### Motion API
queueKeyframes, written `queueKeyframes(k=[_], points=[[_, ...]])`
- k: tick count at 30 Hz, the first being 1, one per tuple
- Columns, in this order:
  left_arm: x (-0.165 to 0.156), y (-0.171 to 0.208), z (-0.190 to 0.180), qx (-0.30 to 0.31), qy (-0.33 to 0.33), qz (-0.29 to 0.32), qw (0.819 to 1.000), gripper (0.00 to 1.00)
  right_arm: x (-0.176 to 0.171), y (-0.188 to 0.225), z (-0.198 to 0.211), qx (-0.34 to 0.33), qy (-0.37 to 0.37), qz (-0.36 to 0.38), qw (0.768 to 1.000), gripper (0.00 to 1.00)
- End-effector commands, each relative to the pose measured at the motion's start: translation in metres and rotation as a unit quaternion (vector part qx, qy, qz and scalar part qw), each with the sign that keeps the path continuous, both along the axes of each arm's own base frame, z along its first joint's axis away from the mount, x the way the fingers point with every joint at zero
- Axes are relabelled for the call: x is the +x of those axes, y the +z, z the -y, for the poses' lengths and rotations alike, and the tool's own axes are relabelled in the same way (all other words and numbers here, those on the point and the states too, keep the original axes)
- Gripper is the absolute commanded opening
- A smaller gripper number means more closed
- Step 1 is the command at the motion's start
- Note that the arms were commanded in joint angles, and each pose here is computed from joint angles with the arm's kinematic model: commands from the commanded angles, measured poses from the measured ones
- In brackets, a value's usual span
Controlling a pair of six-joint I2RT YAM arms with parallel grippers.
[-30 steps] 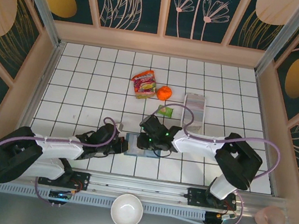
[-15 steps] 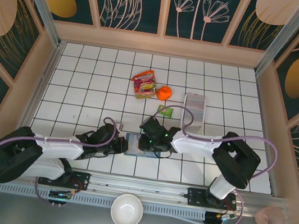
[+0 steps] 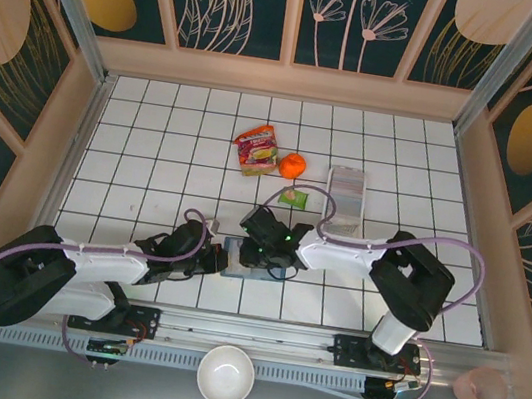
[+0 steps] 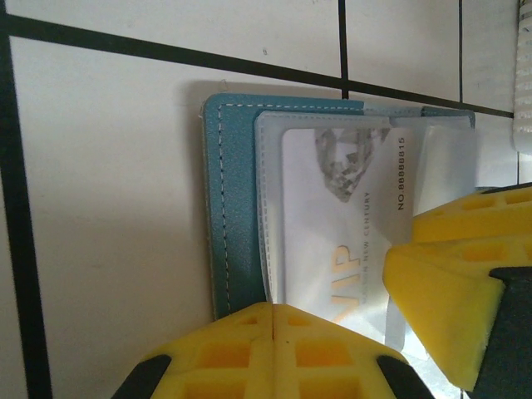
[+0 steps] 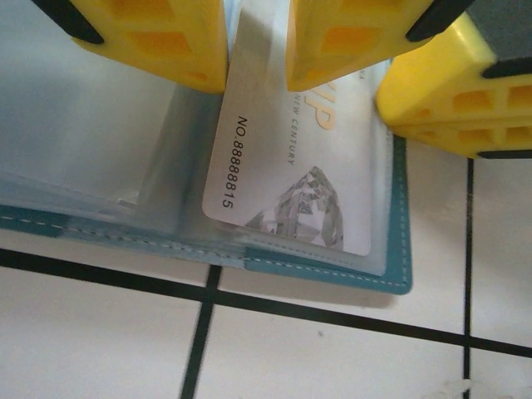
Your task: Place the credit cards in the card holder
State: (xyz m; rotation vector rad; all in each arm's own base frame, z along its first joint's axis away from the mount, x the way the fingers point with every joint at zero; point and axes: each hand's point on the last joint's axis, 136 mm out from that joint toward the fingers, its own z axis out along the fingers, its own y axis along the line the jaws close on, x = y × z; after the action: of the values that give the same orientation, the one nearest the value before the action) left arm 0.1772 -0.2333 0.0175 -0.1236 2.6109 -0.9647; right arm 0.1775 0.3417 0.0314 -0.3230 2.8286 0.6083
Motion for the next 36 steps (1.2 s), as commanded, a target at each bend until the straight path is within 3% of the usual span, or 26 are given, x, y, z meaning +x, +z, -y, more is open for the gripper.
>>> queueKeyframes(k=[1, 10, 26, 29, 33, 36], points=[[-0.008, -0.010, -0.006, 0.010, -0.001, -0.014, 1.000, 0.04, 0.000, 0.000, -0.007, -0.009, 0.012, 0.007, 1.000, 0.25], [-0.007, -0.008, -0.006, 0.006, 0.002, -0.012, 1.000, 0.06, -0.009, 0.005, -0.023, 0.013, 0.027, -0.001, 1.000, 0.25], [-0.004, -0.003, -0.006, -0.001, 0.012, -0.006, 1.000, 0.10, -0.010, 0.024, -0.008, 0.009, 0.008, 0.019, 1.000, 0.30], [-0.003, 0.001, -0.006, -0.003, 0.013, -0.001, 1.000, 0.16, -0.008, 0.032, 0.002, 0.005, -0.005, 0.030, 1.000, 0.36], [-0.002, 0.007, -0.008, -0.004, 0.018, 0.006, 1.000, 0.32, -0.009, 0.038, 0.022, -0.005, -0.032, 0.040, 0.999, 0.36], [0.000, 0.014, -0.007, -0.013, 0.020, 0.014, 1.000, 0.37, -0.015, 0.036, 0.034, -0.005, -0.043, 0.032, 0.999, 0.36]])
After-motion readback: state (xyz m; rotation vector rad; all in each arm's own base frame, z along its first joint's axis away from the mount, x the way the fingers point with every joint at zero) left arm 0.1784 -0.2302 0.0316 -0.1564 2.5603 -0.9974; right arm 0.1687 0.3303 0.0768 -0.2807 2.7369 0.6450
